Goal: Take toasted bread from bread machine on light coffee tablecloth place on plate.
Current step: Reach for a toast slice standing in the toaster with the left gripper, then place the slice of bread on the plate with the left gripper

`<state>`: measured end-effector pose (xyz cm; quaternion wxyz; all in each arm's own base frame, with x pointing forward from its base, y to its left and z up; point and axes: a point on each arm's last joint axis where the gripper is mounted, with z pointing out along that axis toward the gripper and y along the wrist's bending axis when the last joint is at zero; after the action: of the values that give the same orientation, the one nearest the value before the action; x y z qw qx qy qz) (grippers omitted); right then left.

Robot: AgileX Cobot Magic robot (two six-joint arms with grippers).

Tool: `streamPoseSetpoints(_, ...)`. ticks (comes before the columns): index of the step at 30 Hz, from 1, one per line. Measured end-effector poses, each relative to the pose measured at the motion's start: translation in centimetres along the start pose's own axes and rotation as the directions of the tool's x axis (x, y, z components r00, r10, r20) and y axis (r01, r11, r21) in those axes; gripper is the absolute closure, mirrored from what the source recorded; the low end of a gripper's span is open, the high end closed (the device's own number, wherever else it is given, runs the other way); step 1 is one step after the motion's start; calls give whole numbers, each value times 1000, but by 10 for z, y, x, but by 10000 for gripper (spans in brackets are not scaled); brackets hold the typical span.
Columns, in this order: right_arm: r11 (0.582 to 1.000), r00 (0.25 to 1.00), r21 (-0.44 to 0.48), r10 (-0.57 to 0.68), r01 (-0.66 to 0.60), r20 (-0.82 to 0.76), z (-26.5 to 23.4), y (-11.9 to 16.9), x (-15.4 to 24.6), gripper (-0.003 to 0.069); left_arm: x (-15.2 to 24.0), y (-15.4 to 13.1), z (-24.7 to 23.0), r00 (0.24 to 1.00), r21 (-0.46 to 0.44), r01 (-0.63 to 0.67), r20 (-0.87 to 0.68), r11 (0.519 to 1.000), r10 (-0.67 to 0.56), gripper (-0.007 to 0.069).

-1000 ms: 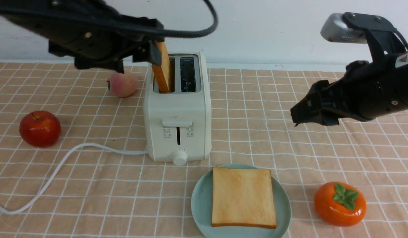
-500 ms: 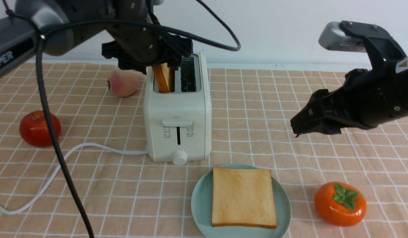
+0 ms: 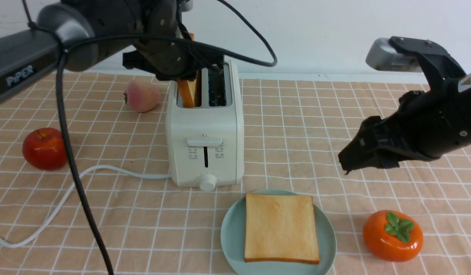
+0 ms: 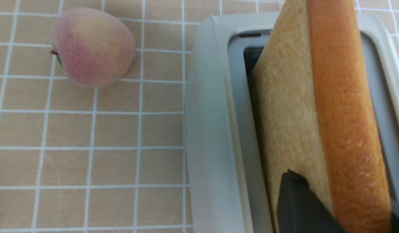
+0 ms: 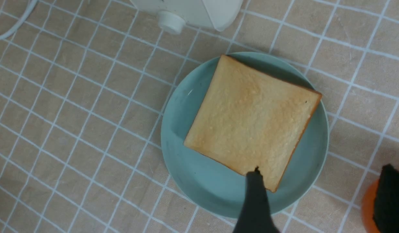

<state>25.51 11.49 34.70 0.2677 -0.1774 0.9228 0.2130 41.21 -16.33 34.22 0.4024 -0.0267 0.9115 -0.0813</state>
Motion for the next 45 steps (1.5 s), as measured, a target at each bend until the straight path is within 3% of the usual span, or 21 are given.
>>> streamPoseSetpoints(2,1000,1000,-1,0,0,-4,0,0,0,192,-7,2,-20,999,-5,-6,32,1000,7,514)
streamPoseSetpoints(8,1000,1000,-5,-1,1,-21,0,0,2,192,-25,21,-143,993,3,-40,109,999,39,514)
streamPoseSetpoints(10,1000,1000,-5,-1,1,-25,0,0,2,192,-19,22,-163,995,48,-58,79,997,54,514)
streamPoseSetpoints(13,1000,999,-8,-1,1,-37,0,1,3,192,9,15,-189,993,260,-109,-19,959,118,514)
streamPoseSetpoints(14,1000,999,-8,-1,1,-38,0,1,3,192,20,12,-189,988,330,-113,-59,937,140,514)
streamPoseSetpoints(15,1000,999,-8,-1,1,-38,0,1,3,192,22,12,-186,987,327,-112,-69,938,142,514)
streamPoseSetpoints(17,1000,999,-9,-1,1,-41,0,1,4,192,59,3,-169,965,498,-72,-185,864,187,514)
streamPoseSetpoints(19,1000,999,-10,-1,1,-46,0,1,4,192,83,0,-152,949,570,-15,-251,822,191,514)
streamPoseSetpoints(25,1000,997,-17,-2,0,-76,0,2,7,192,141,-4,-98,919,665,183,-377,724,114,514)
streamPoseSetpoints(26,1000,997,-17,-2,0,-80,0,2,7,192,153,-5,-83,917,684,239,-392,689,71,514)
streamPoseSetpoints(29,1000,997,-18,-2,0,-81,0,2,7,192,166,-5,-60,919,698,304,-394,648,-7,514)
streamPoseSetpoints(31,1000,996,-19,-2,0,-88,0,2,8,192,175,-4,-42,910,677,351,-409,647,-66,514)
streamPoseSetpoints(36,1000,995,-21,-2,0,-97,0,2,9,192,186,2,-7,877,574,436,-444,693,-185,514)
streamPoseSetpoints(40,1000,994,-23,-1,-1,-107,-1,2,10,192,195,3,7,859,537,458,-474,708,-196,503)
streamPoseSetpoints(45,1000,993,-25,-1,-2,-116,-1,2,11,192,201,3,14,849,530,465,-495,710,-186,365)
